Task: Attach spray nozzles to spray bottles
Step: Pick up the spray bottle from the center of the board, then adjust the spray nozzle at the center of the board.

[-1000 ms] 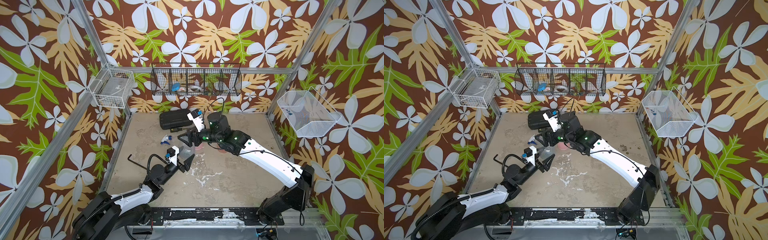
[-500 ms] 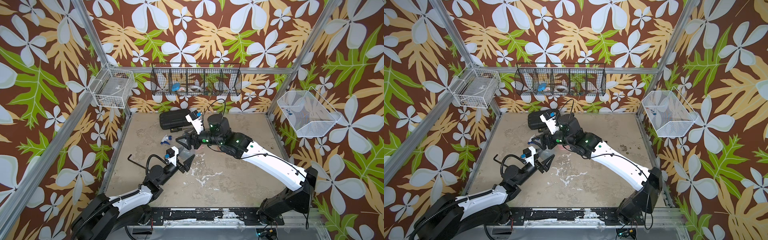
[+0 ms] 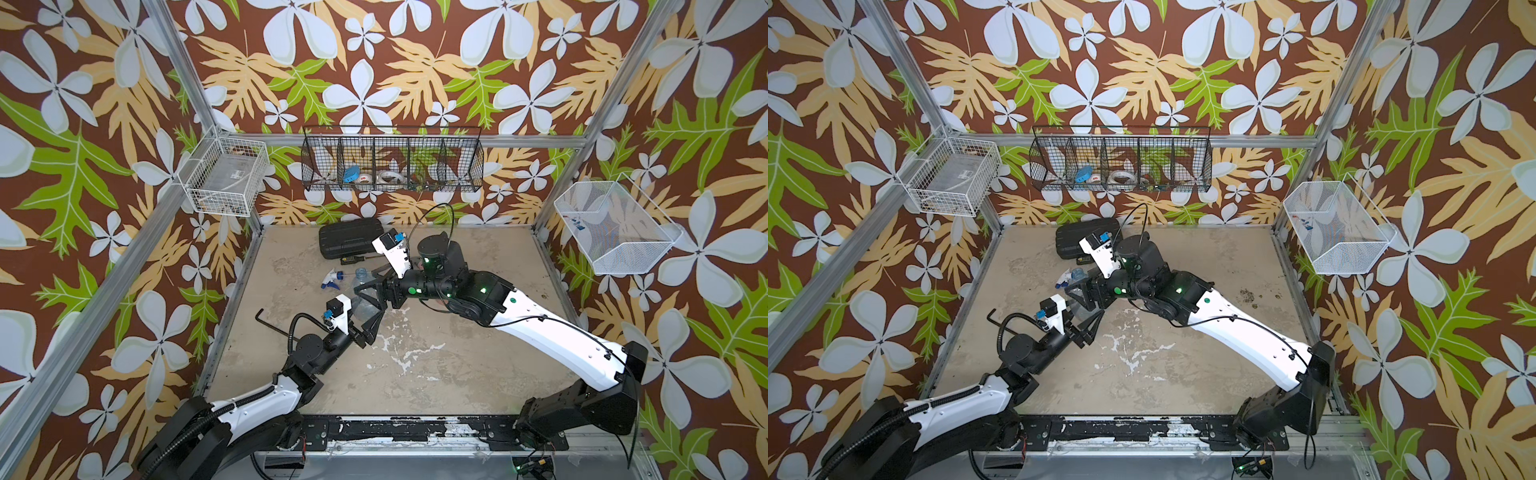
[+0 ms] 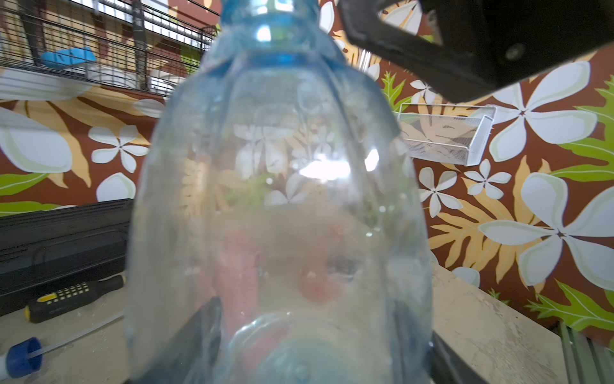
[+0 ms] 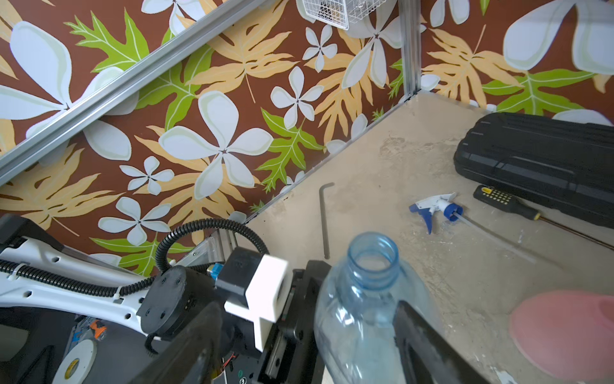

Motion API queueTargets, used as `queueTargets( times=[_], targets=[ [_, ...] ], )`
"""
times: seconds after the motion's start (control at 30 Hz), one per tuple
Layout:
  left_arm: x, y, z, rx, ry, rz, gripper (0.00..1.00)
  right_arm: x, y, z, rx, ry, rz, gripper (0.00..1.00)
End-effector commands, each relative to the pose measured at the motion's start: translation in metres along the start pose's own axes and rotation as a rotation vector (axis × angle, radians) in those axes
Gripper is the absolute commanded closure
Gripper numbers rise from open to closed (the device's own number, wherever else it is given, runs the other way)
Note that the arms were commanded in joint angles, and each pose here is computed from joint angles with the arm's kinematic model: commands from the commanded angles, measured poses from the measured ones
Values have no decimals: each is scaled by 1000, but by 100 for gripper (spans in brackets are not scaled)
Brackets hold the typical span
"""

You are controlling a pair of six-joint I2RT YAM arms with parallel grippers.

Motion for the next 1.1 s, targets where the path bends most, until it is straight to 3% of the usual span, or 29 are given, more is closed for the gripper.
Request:
queueTargets(
  times=[0.0, 0.13, 0.27, 0.57, 0.77, 0.93, 1.07],
  targets=[
    [-3, 15, 3, -49, 22, 135, 35, -24, -32, 16, 16, -74, -174, 19],
    [-10, 24, 23, -63, 24, 218, 34, -43, -67, 19, 83, -125, -197, 28],
    [-18, 43, 46, -85, 56, 332, 33, -19, -77, 8, 109, -73, -154, 38],
    [-33, 89, 74, -79, 88, 534, 33, 100, -99, -37, 117, 75, -167, 48],
    [-40, 111, 87, -53, 94, 658, 31, 187, -141, -45, 41, 79, -297, 43],
    [-36, 115, 88, -60, 104, 664, 31, 242, -180, -45, -42, 74, -432, 43],
    [-30, 112, 82, -80, 96, 616, 31, 266, -204, -43, -65, 19, -511, 41]
  ],
)
Point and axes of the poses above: each gripper's point midway between its finger pads, its own x axis out along the fingers, its own y axis along the line the jaws close on, z = x × y, the point moved 6 cm from there along -x, back along the fingers, and after that the axes turned 11 degrees about x, right-handed, at the moved point
